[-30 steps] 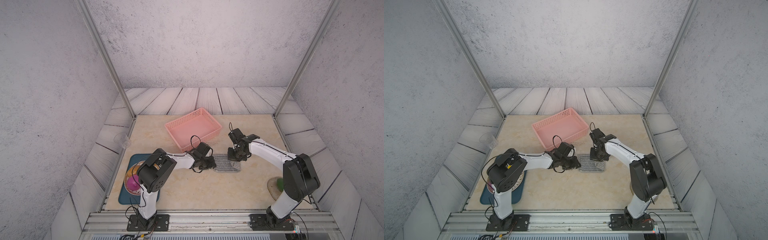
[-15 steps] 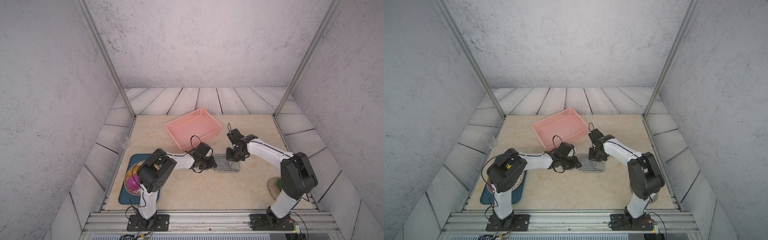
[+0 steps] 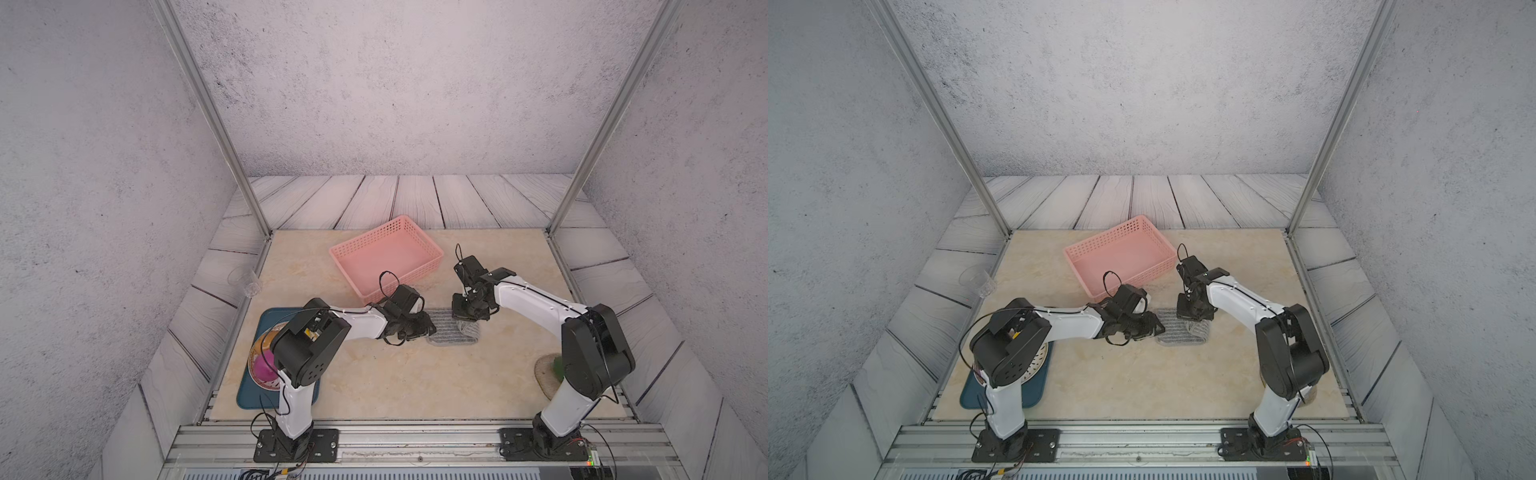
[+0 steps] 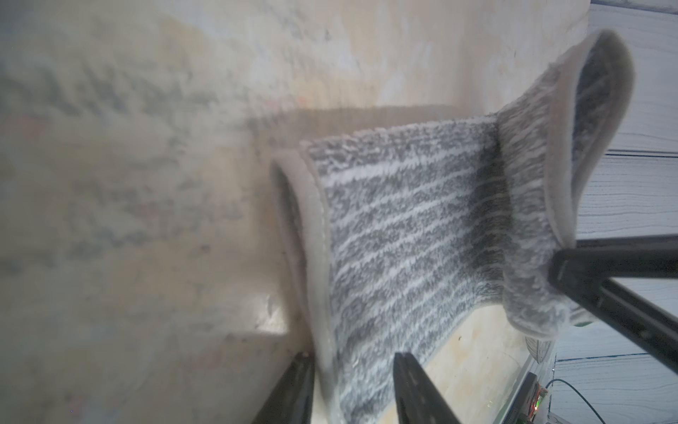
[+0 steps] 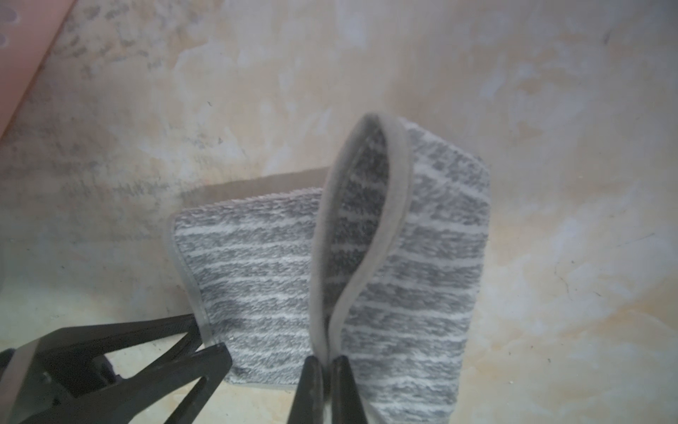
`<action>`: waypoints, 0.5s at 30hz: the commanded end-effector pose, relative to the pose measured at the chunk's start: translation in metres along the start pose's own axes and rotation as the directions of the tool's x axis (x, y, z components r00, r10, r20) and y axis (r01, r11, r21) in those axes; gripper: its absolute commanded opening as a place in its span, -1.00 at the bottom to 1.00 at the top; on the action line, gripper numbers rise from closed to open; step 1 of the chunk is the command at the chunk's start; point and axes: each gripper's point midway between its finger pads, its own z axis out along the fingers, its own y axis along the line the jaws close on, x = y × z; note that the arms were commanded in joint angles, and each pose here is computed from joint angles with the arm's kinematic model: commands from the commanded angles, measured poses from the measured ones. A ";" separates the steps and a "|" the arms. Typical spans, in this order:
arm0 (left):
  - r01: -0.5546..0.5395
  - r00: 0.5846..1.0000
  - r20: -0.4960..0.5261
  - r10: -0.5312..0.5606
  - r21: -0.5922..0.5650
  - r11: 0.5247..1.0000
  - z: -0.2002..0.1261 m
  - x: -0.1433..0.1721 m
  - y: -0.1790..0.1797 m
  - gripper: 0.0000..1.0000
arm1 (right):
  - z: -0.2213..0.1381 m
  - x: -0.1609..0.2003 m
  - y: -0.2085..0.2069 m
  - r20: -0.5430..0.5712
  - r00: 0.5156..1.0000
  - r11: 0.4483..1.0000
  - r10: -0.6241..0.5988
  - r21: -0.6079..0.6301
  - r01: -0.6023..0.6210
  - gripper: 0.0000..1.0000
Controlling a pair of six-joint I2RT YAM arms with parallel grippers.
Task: Fold the square dishcloth
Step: Fold the cleaning item at the center of the board.
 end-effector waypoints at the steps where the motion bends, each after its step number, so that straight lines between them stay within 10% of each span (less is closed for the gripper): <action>1: 0.043 0.998 -0.044 -0.045 -0.061 0.997 0.000 0.014 0.022 -0.26 | -0.005 -0.003 0.005 0.006 1.000 1.000 0.001 -0.005 -0.001 -1.00; 15: 0.048 0.997 -0.065 -0.051 -0.039 0.998 0.006 0.016 0.020 -0.65 | -0.005 0.002 0.028 -0.013 1.000 0.997 -0.001 -0.083 0.000 -1.00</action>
